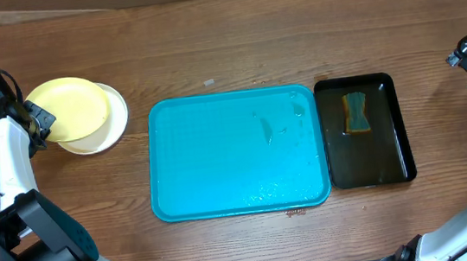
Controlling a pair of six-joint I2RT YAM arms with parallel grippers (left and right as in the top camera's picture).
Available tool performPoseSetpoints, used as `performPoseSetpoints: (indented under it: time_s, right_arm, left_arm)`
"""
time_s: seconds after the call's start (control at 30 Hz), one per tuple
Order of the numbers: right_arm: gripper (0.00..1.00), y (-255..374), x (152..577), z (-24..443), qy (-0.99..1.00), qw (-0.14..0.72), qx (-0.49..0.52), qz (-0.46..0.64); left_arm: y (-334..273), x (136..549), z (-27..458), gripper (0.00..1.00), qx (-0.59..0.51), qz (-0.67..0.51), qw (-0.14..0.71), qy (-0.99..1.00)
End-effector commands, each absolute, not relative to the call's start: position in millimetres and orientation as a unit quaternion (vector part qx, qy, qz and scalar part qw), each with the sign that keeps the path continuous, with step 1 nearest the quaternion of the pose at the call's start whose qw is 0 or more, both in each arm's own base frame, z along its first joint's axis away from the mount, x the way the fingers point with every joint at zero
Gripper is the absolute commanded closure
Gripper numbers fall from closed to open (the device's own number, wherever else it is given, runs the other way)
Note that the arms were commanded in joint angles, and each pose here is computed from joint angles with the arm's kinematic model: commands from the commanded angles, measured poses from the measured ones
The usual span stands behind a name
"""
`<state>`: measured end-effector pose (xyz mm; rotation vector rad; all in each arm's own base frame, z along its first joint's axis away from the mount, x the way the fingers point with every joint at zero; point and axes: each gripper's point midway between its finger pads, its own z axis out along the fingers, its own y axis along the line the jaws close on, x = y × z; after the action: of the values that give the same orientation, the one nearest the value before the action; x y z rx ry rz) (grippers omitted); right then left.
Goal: Clean dirty plates on tray and stack at the side
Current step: 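Carry the yellow plate left and set it on the white plates, then release the yellow plate and hold the left gripper above the stack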
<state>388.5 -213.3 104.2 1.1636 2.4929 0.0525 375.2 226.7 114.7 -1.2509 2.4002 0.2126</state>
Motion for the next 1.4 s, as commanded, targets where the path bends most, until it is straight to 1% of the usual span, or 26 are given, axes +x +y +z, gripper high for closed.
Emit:
performPoseSetpoints:
  time_s: [0.0,0.17,0.23,0.3,0.4,0.47,0.53,0.67,0.8,0.9,1.0,1.03,1.07,1.1,1.37]
  right_arm:
    - [0.00,-216,392,112,0.886,0.205,0.417,0.019]
    - [0.00,-216,392,112,0.886,0.205,0.417,0.019]
    - [0.00,-216,392,112,0.886,0.205,0.417,0.019]
    - [0.00,-216,392,112,0.886,0.205,0.417,0.019]
    - [0.00,-216,392,112,0.886,0.205,0.417,0.019]
    - [0.00,-216,392,112,0.886,0.205,0.417,0.019]
    - [0.00,-216,392,112,0.886,0.205,0.417,0.019]
    - [0.00,-216,392,112,0.886,0.205,0.417,0.019]
    - [0.00,-216,392,112,0.886,0.205,0.417,0.019]
    - [0.00,-216,392,112,0.886,0.205,0.417,0.019]
    - [0.00,-216,392,112,0.886,0.205,0.417,0.019]
    - [0.00,-216,392,112,0.886,0.205,0.417,0.019]
    - [0.00,-216,392,112,0.886,0.205,0.417,0.019]
    - [0.00,-216,392,112,0.886,0.205,0.417,0.019]
    - [0.00,-216,392,112,0.886,0.205,0.417,0.019]
  left_arm:
    - [225,373,114,0.96,-0.452,0.079,0.212,0.863]
    - [218,378,114,0.95,-0.447,0.061,0.214,0.866]
    - [217,379,114,0.92,-0.446,0.056,0.215,0.867]
    - [216,380,114,0.81,-0.445,0.053,0.216,0.867]
    - [216,380,114,0.43,-0.445,0.053,0.216,0.867]
    - [212,382,113,0.32,-0.442,0.041,0.216,0.870]
    - [201,390,114,0.28,-0.421,0.007,0.221,0.880]
    - [176,408,119,0.24,-0.380,-0.064,0.236,0.892]
    - [160,415,119,0.23,-0.365,-0.083,0.236,0.897]
    - [146,419,119,0.19,-0.350,-0.087,0.233,0.903]
    - [127,426,119,0.17,-0.329,-0.092,0.231,0.911]
    - [117,428,119,0.12,-0.319,-0.094,0.230,0.915]
    - [111,430,119,0.03,-0.312,-0.096,0.230,0.917]
    - [102,432,119,0.00,-0.303,-0.098,0.229,0.920]
    - [48,441,119,0.00,-0.246,-0.112,0.222,0.937]
